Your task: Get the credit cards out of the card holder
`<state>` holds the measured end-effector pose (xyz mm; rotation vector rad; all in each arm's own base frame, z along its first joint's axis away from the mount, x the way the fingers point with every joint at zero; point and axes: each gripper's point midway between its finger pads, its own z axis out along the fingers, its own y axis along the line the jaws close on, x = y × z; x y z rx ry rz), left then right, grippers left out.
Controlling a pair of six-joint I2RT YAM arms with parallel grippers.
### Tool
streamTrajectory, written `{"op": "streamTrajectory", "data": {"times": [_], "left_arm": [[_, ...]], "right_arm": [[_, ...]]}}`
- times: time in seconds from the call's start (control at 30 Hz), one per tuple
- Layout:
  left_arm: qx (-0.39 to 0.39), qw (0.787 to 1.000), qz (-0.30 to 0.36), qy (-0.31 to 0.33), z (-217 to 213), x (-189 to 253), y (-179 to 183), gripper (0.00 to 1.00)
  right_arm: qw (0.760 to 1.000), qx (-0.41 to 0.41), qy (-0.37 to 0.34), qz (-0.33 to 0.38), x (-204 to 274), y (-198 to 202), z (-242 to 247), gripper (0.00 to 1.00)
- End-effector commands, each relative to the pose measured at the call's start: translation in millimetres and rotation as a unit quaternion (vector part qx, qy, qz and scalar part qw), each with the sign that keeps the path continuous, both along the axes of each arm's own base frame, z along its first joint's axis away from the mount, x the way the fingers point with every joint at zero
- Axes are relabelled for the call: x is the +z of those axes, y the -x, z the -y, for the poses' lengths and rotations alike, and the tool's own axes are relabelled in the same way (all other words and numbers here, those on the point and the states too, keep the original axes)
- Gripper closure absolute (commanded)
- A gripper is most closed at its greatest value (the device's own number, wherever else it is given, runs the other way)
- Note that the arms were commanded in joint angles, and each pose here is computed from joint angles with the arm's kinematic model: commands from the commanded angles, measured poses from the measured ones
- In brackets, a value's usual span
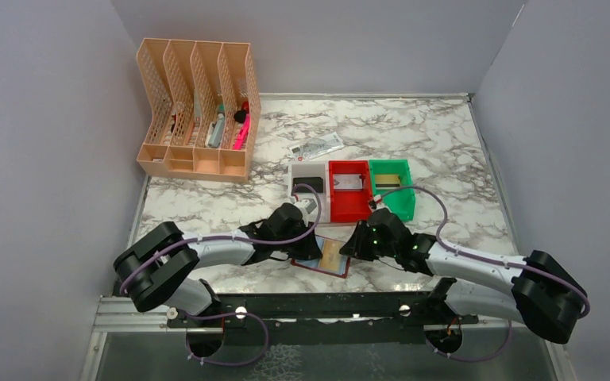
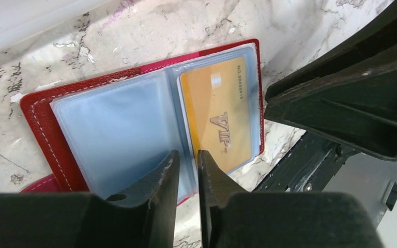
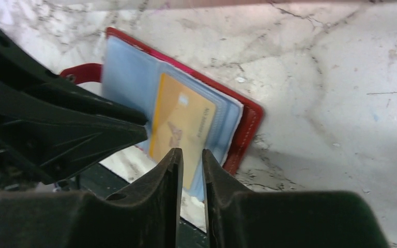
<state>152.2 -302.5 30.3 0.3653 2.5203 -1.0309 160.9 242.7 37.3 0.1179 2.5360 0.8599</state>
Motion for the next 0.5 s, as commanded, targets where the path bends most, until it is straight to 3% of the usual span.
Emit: {"op": "streamTrajectory", "data": {"times": [0.0, 0.47], "left_arm": [[-0.001, 1.000, 0.016, 0.009, 0.0, 11.1, -0.4, 0.74], [-0.008, 1.000, 0.025, 0.015, 3.4, 16.0, -2.4, 0.70]], "right_arm": [[1.000, 0.009, -0.014, 0.018, 16.1, -0.1, -2.3, 0.73], [0.997, 0.042, -0.042, -0.041, -13.7, 16.9, -19.7, 0.75]]}}
